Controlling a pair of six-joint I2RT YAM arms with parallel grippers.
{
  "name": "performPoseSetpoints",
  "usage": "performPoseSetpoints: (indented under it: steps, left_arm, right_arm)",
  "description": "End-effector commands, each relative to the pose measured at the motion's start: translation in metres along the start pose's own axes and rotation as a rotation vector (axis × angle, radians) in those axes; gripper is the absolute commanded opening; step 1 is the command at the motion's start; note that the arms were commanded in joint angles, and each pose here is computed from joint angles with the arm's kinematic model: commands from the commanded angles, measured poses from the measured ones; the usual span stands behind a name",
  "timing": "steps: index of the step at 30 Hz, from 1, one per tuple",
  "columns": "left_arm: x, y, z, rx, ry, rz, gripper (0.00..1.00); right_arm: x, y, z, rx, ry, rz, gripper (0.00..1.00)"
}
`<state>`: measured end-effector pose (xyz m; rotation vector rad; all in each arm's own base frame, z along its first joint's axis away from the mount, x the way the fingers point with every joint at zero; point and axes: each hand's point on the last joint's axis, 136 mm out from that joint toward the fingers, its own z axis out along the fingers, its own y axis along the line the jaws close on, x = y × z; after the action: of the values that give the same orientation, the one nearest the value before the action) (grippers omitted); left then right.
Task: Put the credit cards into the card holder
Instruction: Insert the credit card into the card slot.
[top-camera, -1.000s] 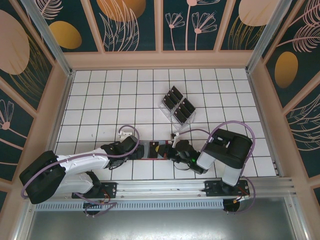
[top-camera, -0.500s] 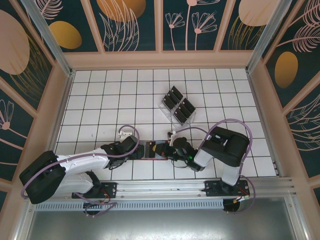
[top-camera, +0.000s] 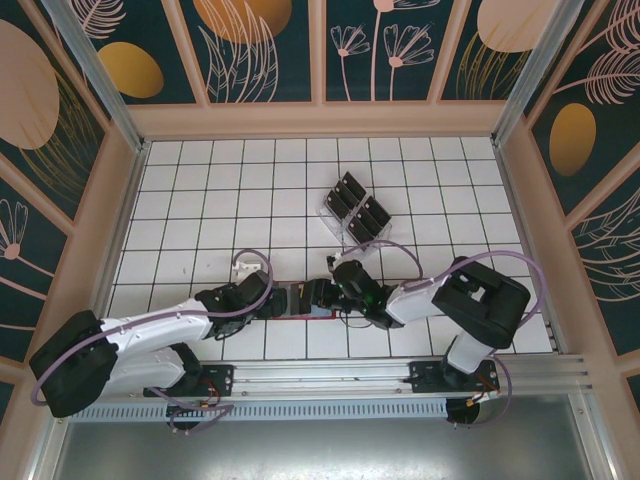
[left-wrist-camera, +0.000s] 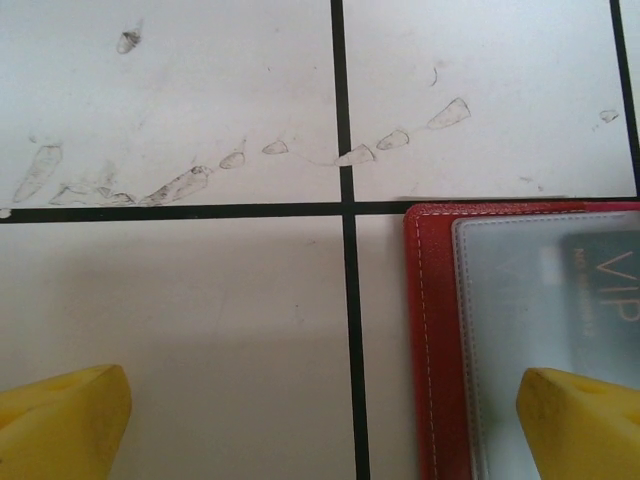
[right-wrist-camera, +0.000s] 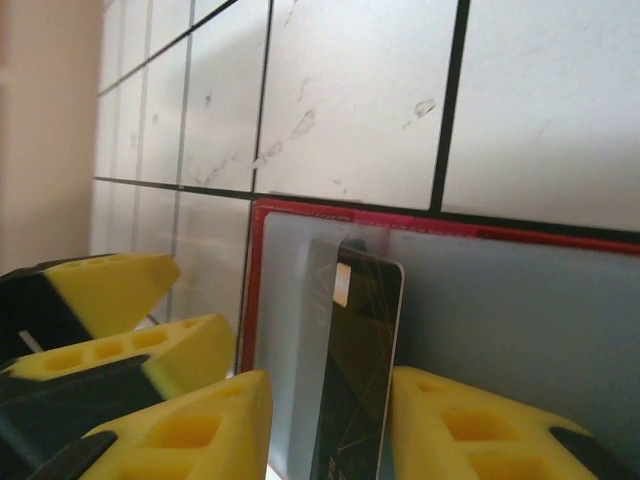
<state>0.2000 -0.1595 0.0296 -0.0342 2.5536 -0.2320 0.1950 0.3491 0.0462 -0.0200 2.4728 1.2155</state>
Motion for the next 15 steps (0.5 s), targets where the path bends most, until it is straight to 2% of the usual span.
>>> performPoseSetpoints:
  steps: [1, 15]
  left_arm:
    - [-0.006, 0.008, -0.007, -0.033, -0.027, -0.021, 0.99]
    - [0.003, 0.015, -0.005, -0.028, -0.026, -0.038, 0.99]
  right_arm:
    - [-0.006, -0.014, -0.004, 0.139, 0.007, -0.073, 0.36]
    - [-0.004, -0.011, 0.008, 0.173, 0.048, -0.093, 0.29]
